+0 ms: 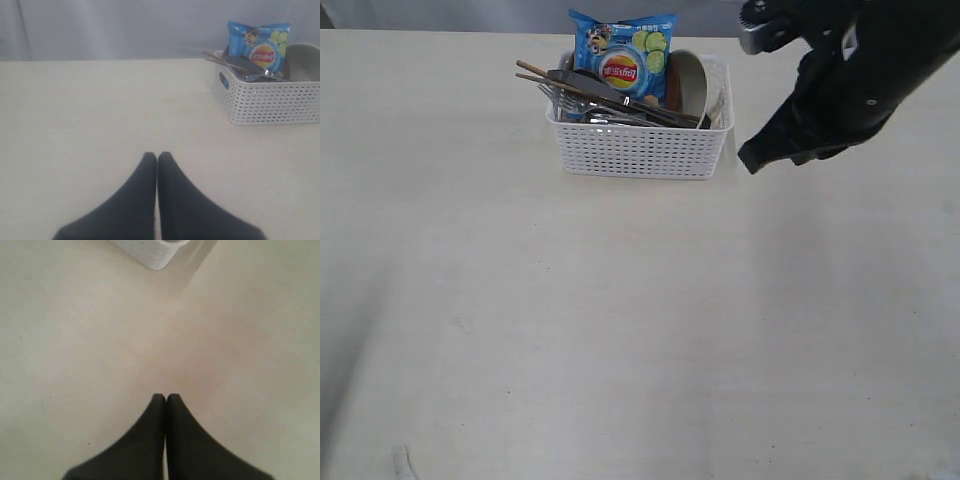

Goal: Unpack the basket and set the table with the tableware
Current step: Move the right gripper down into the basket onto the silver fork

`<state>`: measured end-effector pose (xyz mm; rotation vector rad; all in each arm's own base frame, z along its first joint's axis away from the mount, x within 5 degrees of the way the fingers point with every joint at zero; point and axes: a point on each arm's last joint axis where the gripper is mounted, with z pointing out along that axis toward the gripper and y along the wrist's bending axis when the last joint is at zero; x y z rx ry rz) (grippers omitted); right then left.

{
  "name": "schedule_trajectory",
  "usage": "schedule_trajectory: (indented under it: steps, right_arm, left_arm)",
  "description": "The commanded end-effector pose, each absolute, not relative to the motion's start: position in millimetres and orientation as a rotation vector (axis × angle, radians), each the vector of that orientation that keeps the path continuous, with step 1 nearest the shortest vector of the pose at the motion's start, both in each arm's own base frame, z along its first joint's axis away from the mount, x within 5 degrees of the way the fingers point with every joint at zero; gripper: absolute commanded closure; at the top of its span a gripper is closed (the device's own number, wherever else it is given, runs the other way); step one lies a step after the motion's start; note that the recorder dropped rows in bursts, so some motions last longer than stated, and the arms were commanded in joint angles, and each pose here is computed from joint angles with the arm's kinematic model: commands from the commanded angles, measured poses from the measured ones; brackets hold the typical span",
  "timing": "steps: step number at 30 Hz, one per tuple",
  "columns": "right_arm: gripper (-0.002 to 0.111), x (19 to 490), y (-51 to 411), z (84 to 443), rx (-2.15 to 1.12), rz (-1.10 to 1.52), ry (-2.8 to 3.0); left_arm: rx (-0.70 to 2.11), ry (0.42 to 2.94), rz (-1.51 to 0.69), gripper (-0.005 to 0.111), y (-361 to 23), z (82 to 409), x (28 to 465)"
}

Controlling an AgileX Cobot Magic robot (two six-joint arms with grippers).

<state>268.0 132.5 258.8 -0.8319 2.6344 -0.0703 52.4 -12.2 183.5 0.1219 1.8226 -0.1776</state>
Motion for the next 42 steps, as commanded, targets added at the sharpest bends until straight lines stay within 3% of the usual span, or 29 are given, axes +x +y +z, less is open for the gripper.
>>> schedule_trajectory:
  steps: [1,9,16,25,27,31,42]
  right_arm:
    - [0.108,286,147,263,-0.843,-0.049,2.625]
    - [0.108,312,162,305,-0.879,-0.028,2.449]
    - [0.108,346,183,316,-0.992,-0.025,2.482]
    - [0.107,383,226,263,-1.34,0.205,2.433]
    - [0.102,387,233,248,-1.382,0.264,2.409]
    - [0.081,400,238,231,-1.344,0.225,2.372]
    - [0.082,415,245,209,-1.31,0.21,2.307]
  left_arm:
    - [0.128,1.821,-0.183,0.107,-13,183,52]
    - [0.128,1.821,-0.183,0.107,-13,183,52]
    - [0.128,1.821,-0.183,0.107,-13,183,52]
    - [0.128,1.821,-0.183,0.107,-13,183,52]
    - [0.128,1.821,-0.183,0.107,-13,183,52]
    - [0.128,1.821,-0.183,0.107,-13,183,52]
    - [0.128,1.821,-0.183,0.107,-13,183,52]
